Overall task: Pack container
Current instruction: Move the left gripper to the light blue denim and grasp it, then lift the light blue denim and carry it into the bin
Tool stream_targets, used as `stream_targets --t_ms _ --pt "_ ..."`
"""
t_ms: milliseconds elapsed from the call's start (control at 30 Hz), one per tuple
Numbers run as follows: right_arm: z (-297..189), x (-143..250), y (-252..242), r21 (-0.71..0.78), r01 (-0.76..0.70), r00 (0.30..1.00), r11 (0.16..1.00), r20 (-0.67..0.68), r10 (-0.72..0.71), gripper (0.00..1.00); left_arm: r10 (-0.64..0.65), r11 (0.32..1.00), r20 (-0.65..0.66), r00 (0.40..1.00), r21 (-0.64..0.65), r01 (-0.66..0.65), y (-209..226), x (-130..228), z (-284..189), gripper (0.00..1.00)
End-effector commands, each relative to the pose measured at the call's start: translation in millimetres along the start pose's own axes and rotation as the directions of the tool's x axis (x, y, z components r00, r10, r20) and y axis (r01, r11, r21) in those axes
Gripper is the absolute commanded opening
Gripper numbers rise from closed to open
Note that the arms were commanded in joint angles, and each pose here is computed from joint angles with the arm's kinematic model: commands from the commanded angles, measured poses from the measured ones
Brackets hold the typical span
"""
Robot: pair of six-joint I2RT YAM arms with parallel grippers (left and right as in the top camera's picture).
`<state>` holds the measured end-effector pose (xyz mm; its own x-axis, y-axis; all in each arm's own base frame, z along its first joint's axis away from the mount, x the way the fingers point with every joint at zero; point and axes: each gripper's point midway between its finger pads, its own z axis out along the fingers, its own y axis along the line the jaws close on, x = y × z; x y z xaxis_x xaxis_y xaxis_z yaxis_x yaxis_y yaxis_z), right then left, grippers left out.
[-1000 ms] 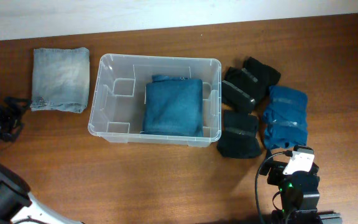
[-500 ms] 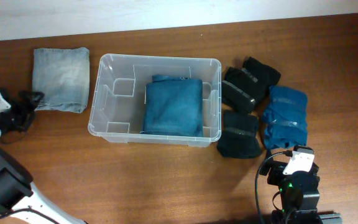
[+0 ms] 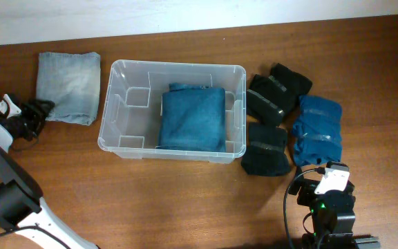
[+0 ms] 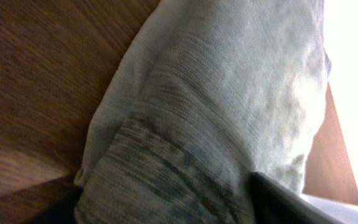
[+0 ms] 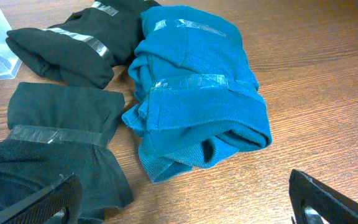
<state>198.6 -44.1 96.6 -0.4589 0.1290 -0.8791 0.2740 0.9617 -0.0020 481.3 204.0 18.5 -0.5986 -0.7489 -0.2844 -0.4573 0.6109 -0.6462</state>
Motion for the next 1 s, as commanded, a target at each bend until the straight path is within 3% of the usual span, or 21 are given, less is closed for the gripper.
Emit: stream_targets --t_ms 0,100,167,200,433,733,967 --pt "1 0 -2 0.009 -0.016 1.000 1.000 0.007 0.016 0.98 -0.049 0.997 -0.048 0.998 -0.060 0.046 28 20 24 0.49" --pt "1 0 -2 0.009 -0.016 1.000 1.000 0.007 0.016 0.98 -0.038 0.998 -0.036 0.999 -0.054 0.036 27 17 24 0.25" --pt "1 0 -2 0.009 -0.016 1.000 1.000 0.007 0.016 0.98 -0.026 0.998 -0.039 0.999 -0.052 0.024 27 17 24 0.04" --pt "1 0 -2 0.009 -0.016 1.000 1.000 0.007 0.016 0.98 -0.015 0.999 -0.042 0.999 -0.047 0.013 26 18 23 0.00" --pt "1 0 -2 0.009 -0.016 1.000 1.000 0.007 0.016 0.98 0.033 0.999 -0.044 0.999 0.035 -0.031 -5 10 -15 0.00" --pt "1 0 -2 0.009 -0.016 1.000 1.000 0.007 0.016 0.98 0.111 0.990 0.094 0.989 0.074 -0.119 -102 0 -151 0.00" --pt "1 0 -2 0.009 -0.016 1.000 1.000 0.007 0.016 0.98 0.157 0.974 0.264 0.952 0.116 -0.193 -178 20 -256 0.00"
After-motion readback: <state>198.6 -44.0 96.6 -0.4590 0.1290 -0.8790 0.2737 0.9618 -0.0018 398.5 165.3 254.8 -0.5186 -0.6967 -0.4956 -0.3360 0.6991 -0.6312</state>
